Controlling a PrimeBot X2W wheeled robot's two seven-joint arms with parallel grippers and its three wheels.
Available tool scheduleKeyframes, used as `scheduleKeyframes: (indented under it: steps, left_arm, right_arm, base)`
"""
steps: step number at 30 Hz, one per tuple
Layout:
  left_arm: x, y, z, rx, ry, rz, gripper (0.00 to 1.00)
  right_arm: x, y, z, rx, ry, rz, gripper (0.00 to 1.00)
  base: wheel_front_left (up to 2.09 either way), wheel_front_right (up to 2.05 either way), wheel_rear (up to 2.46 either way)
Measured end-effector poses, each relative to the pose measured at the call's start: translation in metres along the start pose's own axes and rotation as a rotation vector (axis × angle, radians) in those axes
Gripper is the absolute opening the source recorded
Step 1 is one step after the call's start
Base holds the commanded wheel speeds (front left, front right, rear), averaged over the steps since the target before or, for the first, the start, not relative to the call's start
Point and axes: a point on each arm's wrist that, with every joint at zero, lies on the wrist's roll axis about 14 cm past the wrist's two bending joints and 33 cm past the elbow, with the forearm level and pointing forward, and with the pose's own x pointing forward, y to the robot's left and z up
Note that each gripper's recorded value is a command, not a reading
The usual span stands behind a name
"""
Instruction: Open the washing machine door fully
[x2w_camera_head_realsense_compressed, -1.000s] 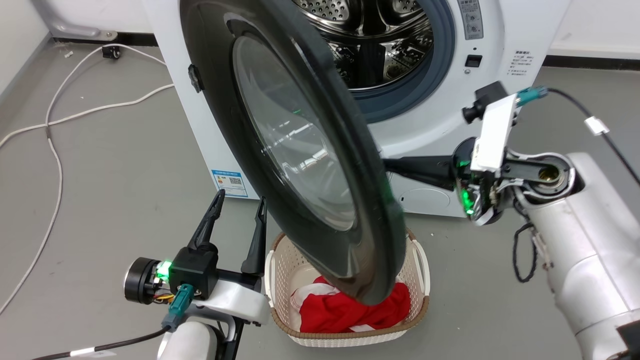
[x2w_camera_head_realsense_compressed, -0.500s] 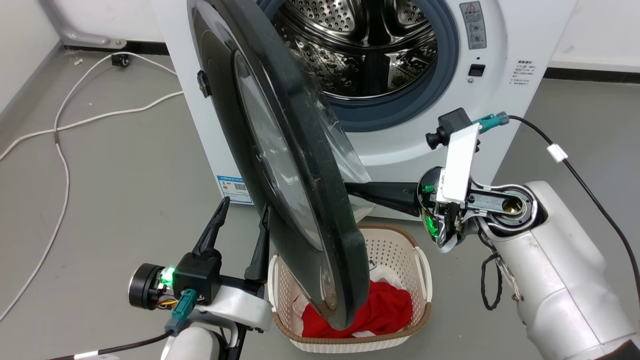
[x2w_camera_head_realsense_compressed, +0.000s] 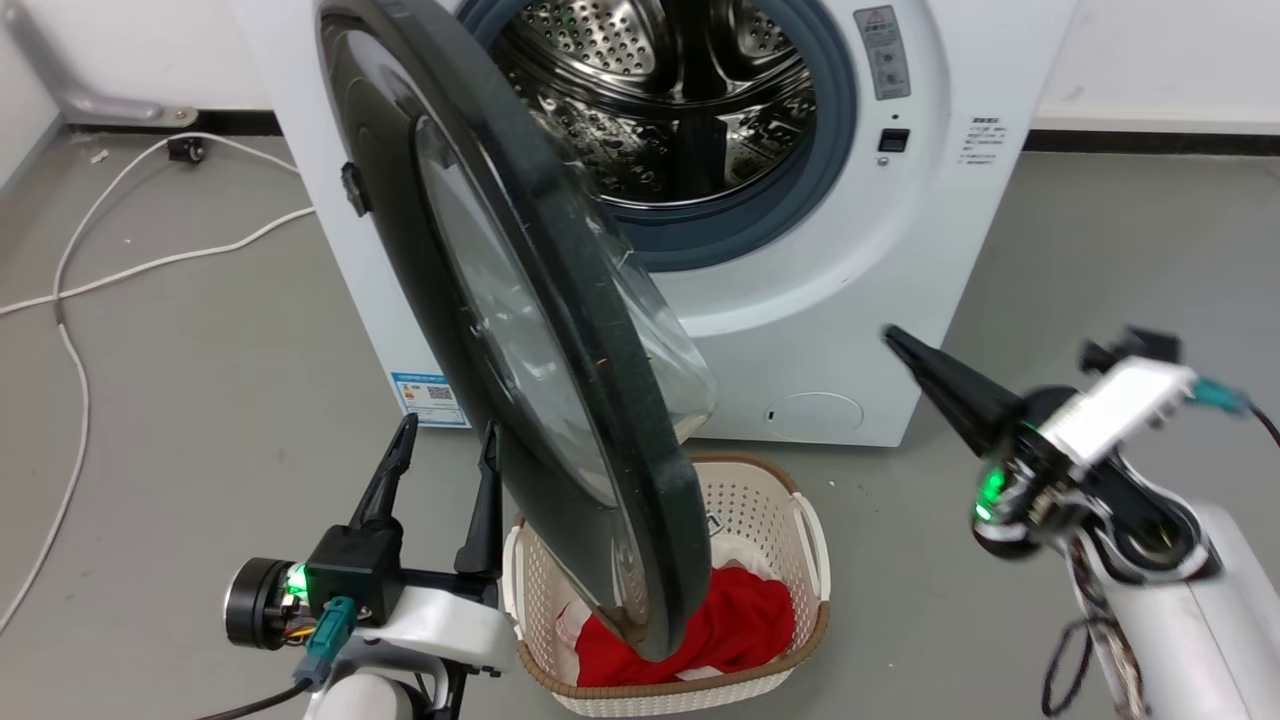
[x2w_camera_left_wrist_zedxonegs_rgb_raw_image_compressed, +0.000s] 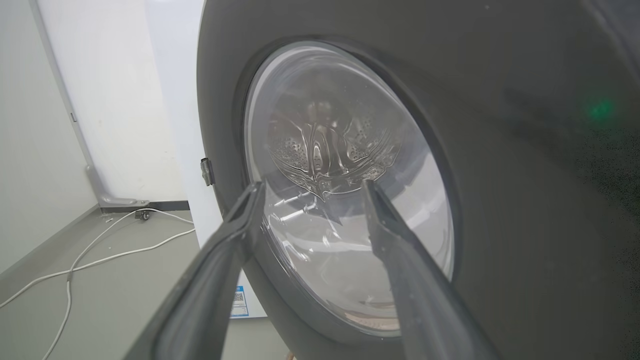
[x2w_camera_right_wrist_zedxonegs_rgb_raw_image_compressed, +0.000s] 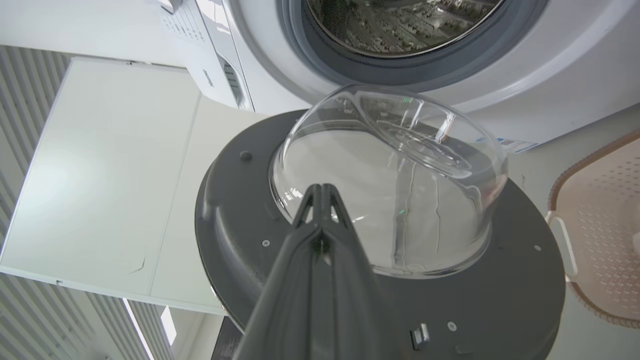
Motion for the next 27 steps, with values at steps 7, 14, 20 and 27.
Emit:
scheduleKeyframes:
  steps: [7,14,20,27]
  left_arm:
    - [-0.002,0.003,0.0,-0.012,0.0,0.017,1.0]
    - [-0.006,0.008,0.001,-0.015,-0.002,0.032,1.0]
    - [-0.009,0.008,0.0,-0.016,0.002,0.031,1.0]
    - [-0.011,0.007,-0.002,-0.014,0.009,0.026,1.0]
  right_arm:
    - [-0.071,-0.041,0.039,0.082,-0.33,-0.069,0.4]
    - [-0.127,-0.063,0.042,0.021,-0.59,-0.154,1.0]
    - [-0.156,-0.065,0.044,-0.217,-0.744,-0.253,1.0]
    - [-0.174,-0.033,0.062,-0.802,-0.812,-0.362,1.0]
  base:
    - [0.0,0.0,0.0]
    - [0.0,0.0,0.0]
    - [0.0,0.0,0.0]
    - [0.0,0.0,0.0]
